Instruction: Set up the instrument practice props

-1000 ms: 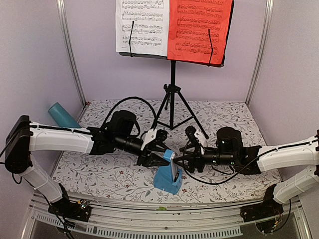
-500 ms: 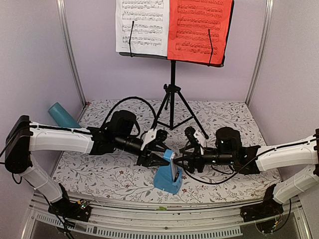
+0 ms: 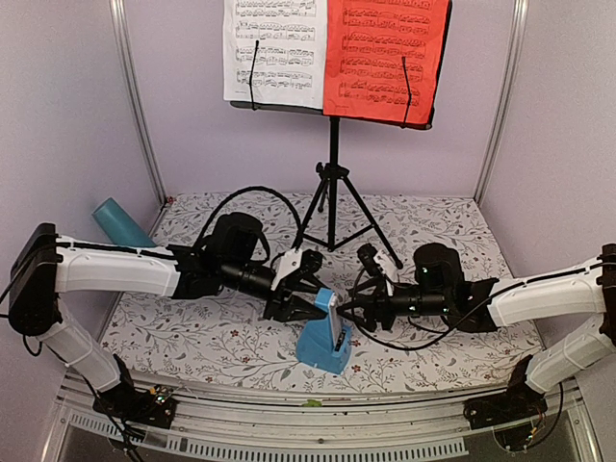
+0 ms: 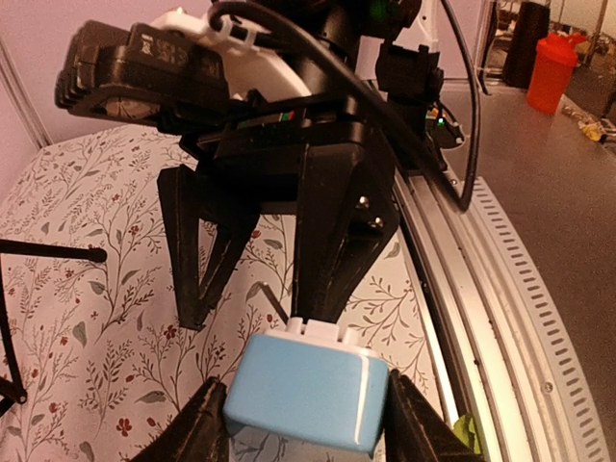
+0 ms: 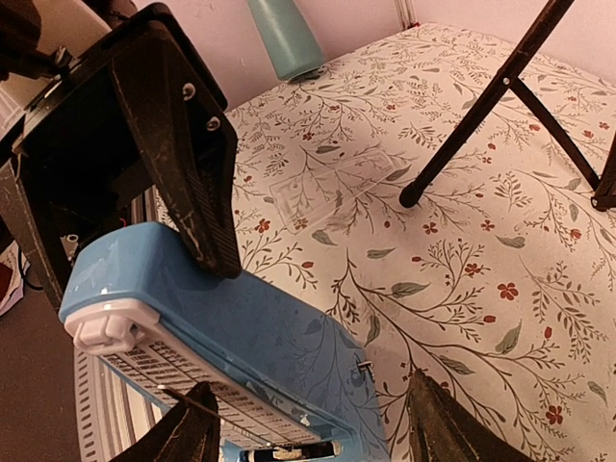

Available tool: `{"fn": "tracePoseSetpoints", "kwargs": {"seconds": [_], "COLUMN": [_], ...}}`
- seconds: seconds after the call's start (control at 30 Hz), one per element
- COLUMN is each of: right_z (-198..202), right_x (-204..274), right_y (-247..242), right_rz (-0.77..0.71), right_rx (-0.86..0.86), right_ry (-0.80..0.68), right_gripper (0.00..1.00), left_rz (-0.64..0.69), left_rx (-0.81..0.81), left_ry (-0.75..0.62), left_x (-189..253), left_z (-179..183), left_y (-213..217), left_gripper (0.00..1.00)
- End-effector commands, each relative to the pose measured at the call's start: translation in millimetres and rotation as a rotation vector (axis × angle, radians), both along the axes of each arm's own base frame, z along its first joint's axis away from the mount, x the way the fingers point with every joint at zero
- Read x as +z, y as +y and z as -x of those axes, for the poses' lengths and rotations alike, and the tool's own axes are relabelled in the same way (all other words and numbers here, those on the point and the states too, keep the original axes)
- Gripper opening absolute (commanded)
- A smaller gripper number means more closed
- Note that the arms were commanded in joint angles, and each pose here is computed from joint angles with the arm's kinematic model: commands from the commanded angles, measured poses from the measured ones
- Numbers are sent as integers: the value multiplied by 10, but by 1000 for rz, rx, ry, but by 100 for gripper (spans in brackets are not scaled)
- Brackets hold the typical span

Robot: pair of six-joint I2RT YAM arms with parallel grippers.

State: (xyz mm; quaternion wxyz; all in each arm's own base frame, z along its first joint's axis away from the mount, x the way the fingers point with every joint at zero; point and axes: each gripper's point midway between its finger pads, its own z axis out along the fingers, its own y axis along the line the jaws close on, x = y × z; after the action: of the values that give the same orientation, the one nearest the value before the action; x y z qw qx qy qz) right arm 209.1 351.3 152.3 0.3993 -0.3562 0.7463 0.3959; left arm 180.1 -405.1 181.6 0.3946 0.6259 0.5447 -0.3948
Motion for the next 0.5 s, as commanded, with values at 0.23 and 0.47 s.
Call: {"fn": "tracePoseSetpoints", "kwargs": {"seconds": [0.23, 0.47], "right_z": [-256, -454], "right_x": [145, 73], "right_y": [-108, -222], "right_rz": [-26, -14], "right_rx": [-140, -232], "right_ry": [-5, 28], "right_gripper": [71, 72], "left_rz": [-15, 6], "left_rx": [26, 83], "left_ry": [4, -13], "left_x": [-45, 0], "left_z": [15, -50], "left_y": [20, 34], "left_gripper": [32, 32]}}
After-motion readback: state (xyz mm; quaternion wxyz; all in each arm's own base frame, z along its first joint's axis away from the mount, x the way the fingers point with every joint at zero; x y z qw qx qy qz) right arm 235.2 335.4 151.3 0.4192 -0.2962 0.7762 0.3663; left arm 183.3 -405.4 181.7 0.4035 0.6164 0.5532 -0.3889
